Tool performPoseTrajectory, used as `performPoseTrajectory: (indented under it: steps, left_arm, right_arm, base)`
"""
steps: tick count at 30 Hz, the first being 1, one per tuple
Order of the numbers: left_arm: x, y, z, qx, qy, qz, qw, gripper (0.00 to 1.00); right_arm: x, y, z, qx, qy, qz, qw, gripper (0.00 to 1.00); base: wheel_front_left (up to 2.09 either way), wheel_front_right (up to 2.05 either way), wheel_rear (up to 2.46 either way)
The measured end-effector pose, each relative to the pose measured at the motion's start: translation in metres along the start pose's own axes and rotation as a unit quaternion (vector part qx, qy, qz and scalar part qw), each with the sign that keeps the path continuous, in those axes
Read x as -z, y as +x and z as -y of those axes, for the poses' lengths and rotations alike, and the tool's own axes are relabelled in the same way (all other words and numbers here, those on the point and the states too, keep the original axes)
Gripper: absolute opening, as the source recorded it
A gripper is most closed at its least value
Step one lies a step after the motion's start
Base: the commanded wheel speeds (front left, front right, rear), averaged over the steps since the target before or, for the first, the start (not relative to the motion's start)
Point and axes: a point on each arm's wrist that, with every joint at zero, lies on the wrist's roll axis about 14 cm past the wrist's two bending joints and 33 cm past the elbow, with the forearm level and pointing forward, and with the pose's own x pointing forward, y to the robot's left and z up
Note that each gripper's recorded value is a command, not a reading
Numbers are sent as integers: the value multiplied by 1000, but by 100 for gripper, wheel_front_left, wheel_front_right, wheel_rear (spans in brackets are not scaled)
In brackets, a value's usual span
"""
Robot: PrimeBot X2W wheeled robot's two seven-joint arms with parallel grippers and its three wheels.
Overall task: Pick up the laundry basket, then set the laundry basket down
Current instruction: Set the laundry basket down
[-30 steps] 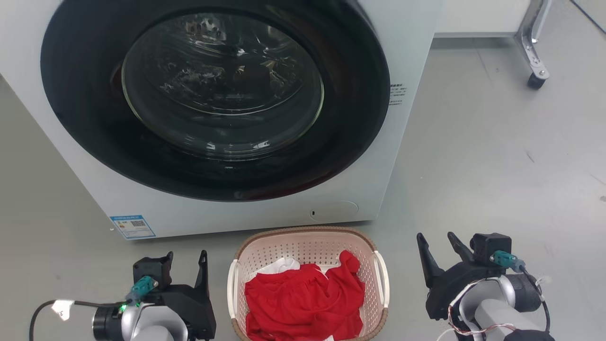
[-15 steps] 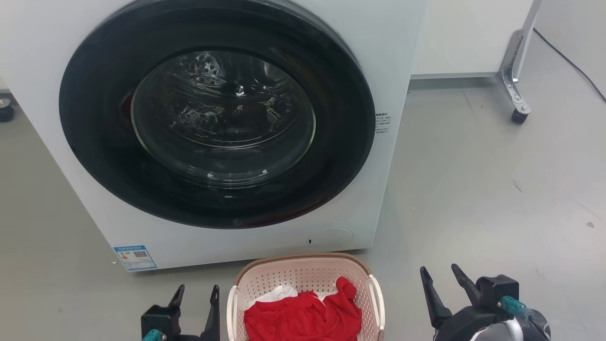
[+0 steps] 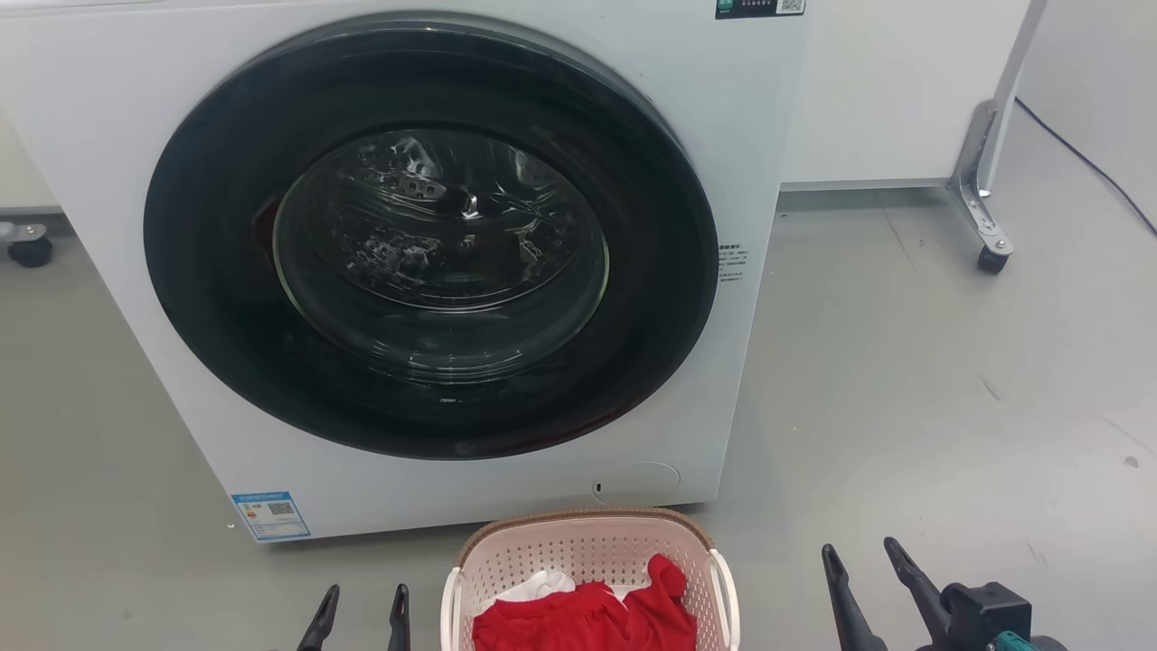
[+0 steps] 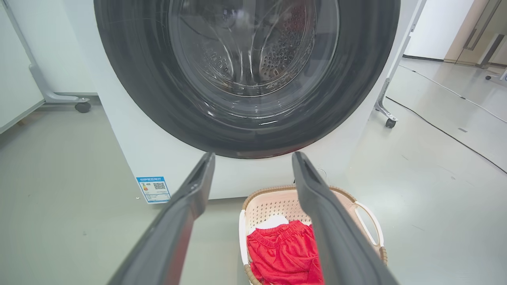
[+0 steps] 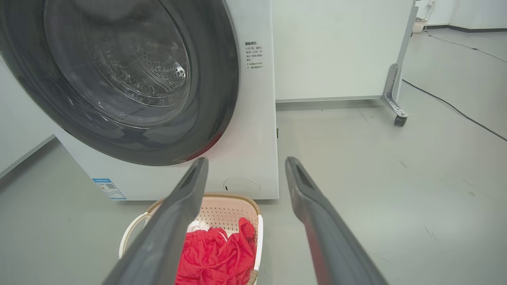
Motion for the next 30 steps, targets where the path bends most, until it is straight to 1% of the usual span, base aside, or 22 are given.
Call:
performPoseTrajectory:
  steps: [6, 9, 15, 30]
  left_arm:
    - [-6, -8, -5, -11, -2, 15, 1000, 100]
    - [-8, -13, -10, -22, -4, 20, 1000, 100]
    - [-11, -14, -11, -27, -3, 28, 999, 100]
    - [-22, -15, -13, -39, 4, 47, 998, 100]
  right_arm:
    - [-6, -10, 1, 3, 2, 16, 1000, 100]
    - [-6, -17, 12, 23, 2, 20, 1000, 100]
    - [-6, -24, 23, 41, -4, 24, 999, 100]
    - [-13, -27, 21, 54, -4, 44, 998, 100]
  base:
    - [0, 0, 0]
    - [0, 0, 0]
    - [0, 0, 0]
    - [0, 0, 0]
